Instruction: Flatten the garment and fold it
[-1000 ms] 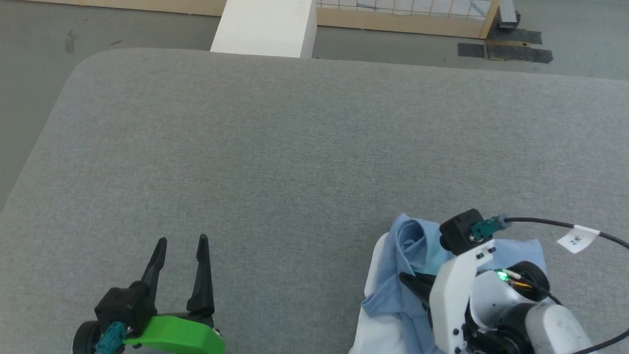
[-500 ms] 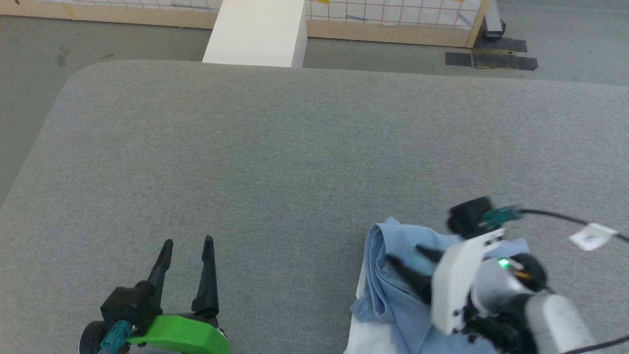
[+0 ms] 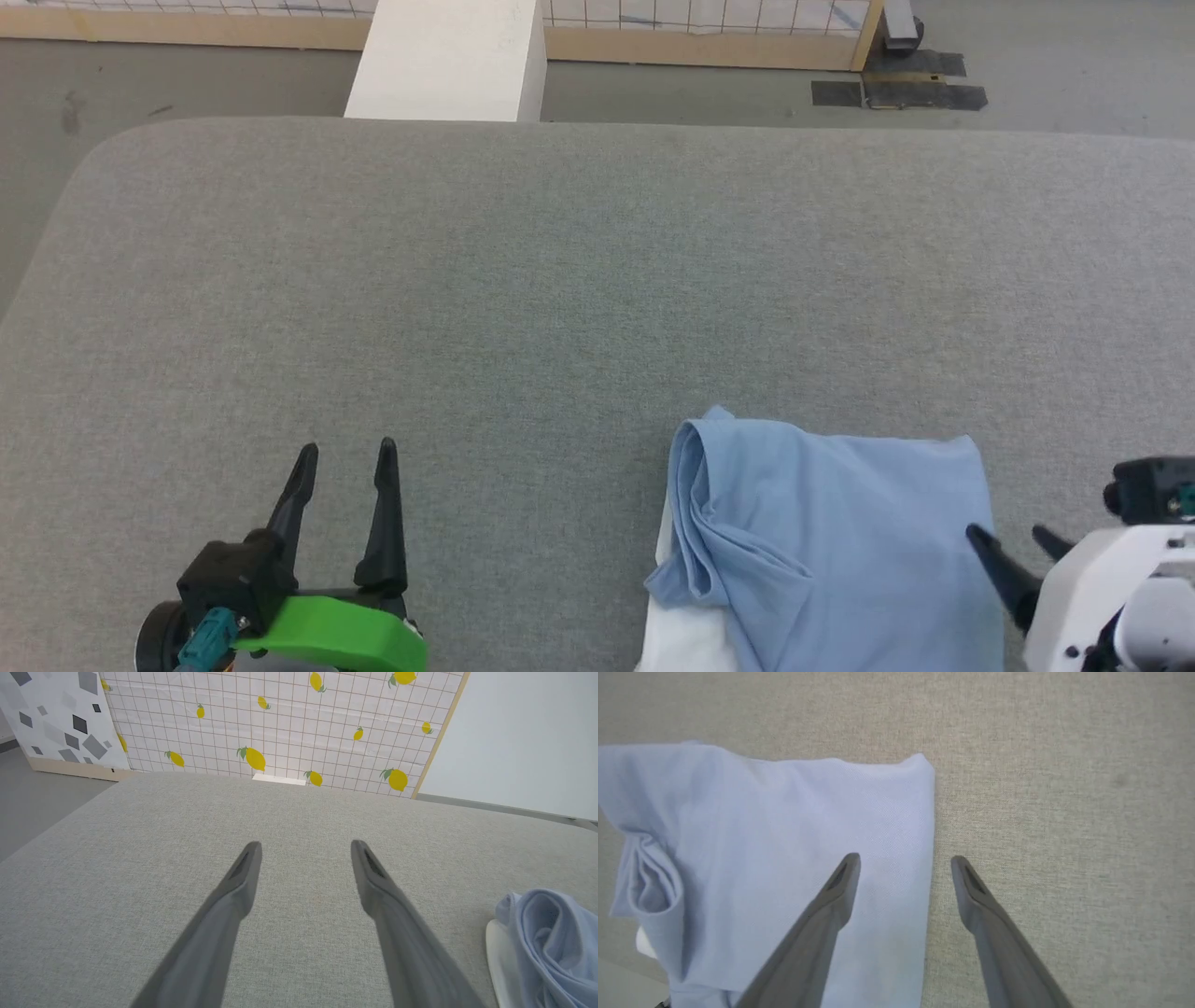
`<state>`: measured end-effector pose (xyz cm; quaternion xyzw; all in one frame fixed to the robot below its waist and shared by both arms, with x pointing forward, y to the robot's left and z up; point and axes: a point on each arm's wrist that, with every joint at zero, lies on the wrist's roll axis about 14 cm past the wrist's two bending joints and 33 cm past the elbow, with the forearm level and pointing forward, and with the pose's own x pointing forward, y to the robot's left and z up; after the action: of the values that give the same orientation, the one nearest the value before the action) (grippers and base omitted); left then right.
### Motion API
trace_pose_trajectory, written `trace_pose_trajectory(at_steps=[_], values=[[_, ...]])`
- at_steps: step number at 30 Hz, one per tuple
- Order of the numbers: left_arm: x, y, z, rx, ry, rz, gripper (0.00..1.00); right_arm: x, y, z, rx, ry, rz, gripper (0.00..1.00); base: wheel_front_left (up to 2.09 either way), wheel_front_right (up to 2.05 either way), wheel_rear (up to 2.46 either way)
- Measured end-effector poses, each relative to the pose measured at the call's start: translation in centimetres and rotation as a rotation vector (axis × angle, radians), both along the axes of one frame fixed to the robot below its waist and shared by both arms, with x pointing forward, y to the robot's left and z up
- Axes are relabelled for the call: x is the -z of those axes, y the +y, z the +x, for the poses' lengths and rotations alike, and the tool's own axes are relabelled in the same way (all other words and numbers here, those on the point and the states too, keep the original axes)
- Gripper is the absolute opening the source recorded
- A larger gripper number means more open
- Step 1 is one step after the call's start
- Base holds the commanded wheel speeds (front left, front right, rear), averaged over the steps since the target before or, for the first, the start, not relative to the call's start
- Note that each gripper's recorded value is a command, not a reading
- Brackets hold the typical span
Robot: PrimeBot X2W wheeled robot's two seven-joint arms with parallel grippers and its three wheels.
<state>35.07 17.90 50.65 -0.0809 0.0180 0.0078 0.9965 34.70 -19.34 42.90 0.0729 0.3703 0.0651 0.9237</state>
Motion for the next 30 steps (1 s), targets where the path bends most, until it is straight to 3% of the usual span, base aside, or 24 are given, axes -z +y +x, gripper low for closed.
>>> trace_pose_trajectory(at_steps=[9,10,11,23,25,30], values=[[-0.3,0.5,-0.1,0.002,0.013,0.026,1.0,5.5,0.8,-1.0,0.022,0.126,0.014,1.0,0.0,0.0,0.0],[-0.4,0.6,-0.1,0.002,0.014,0.027,1.0,5.7,1.1,-0.9,0.019,0.131,0.018,0.34,0.0,0.0,0.0],[-0.4,0.6,-0.1,0.001,0.013,0.028,1.0,5.8,1.2,-0.8,0.02,0.131,0.024,0.0,0.0,0.0,0.0],[-1.7,-0.5,0.4,0.035,-0.033,0.026,1.0,3.3,2.3,1.7,0.003,0.001,0.032,0.0,0.0,0.0,0.0],[-2.3,-1.4,1.3,0.066,-0.057,0.025,1.0,1.1,1.3,3.8,-0.005,-0.071,-0.008,0.0,0.0,0.0,0.0],[-2.7,-2.8,2.3,0.11,-0.073,0.024,1.0,-0.2,-1.9,5.0,0.009,-0.092,-0.101,0.0,0.0,0.0,0.0]])
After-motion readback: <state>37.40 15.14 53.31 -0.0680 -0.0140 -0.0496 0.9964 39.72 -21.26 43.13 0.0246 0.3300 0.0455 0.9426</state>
